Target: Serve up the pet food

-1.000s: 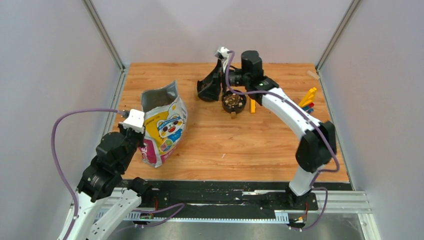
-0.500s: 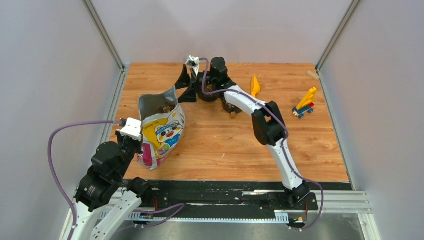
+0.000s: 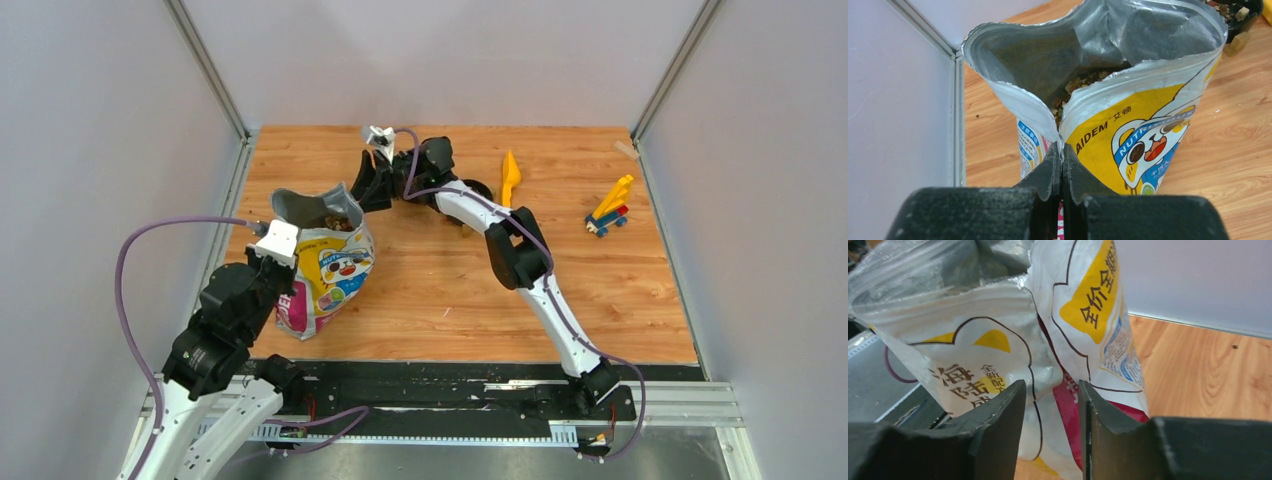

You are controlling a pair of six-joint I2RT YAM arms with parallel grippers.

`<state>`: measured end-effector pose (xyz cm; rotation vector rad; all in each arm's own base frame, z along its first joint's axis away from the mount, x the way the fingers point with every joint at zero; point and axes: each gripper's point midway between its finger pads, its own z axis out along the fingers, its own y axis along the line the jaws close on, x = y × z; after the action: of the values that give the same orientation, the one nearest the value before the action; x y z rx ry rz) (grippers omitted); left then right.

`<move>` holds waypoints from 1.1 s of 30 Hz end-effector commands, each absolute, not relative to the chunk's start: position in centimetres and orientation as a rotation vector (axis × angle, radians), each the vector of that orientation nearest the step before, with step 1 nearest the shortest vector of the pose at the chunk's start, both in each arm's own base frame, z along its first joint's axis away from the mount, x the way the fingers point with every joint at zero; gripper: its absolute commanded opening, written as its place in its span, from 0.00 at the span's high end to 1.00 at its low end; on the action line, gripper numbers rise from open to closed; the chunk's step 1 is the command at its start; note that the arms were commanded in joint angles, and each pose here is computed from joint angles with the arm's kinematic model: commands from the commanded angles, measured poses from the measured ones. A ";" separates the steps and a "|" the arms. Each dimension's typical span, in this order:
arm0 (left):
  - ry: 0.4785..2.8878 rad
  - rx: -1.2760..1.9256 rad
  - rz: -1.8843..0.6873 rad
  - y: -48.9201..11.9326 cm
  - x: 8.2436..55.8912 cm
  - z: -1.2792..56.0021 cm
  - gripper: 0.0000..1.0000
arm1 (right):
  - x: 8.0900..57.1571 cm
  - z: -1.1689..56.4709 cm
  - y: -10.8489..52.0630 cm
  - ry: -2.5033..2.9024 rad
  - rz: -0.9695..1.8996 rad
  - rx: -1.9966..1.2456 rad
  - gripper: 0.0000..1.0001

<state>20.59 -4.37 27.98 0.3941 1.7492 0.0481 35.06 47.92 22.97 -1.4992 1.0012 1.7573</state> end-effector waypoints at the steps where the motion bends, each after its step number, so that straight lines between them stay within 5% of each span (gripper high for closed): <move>1: 1.614 0.321 0.009 -4.9 21.7 32.2 1.00 | 33.0 25.5 48.4 0.896 1.735 -1.532 0.67; 4: 1.608 0.327 0.007 -5.1 21.9 32.5 1.00 | 33.5 26.6 49.0 0.900 1.738 -1.443 0.98; 5: 1.603 0.329 0.004 -5.2 22.0 32.8 1.00 | 33.8 26.9 49.1 0.910 1.740 -1.409 1.00; 23: 1.496 0.493 -0.147 -10.3 24.2 35.5 1.00 | 33.2 33.9 41.4 1.128 1.392 -0.970 1.00; 24: 1.499 0.494 -0.147 -10.3 24.2 35.4 1.00 | 34.1 34.0 41.4 1.224 1.371 -0.922 0.88; 25: 1.497 0.491 -0.145 -10.2 24.1 35.4 1.00 | 35.0 34.2 41.6 1.307 1.341 -0.884 0.65; 28: 1.492 0.488 -0.144 -10.0 23.9 35.3 1.00 | 36.6 33.6 42.2 1.483 1.229 -0.847 0.29; 33: 1.495 0.481 -0.131 -9.6 23.7 35.2 1.00 | 38.2 30.9 42.8 1.729 1.073 -0.704 0.21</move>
<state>23.27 -9.22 28.51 0.5413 1.7318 -0.1019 36.31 42.78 36.72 -0.8267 1.3891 1.2791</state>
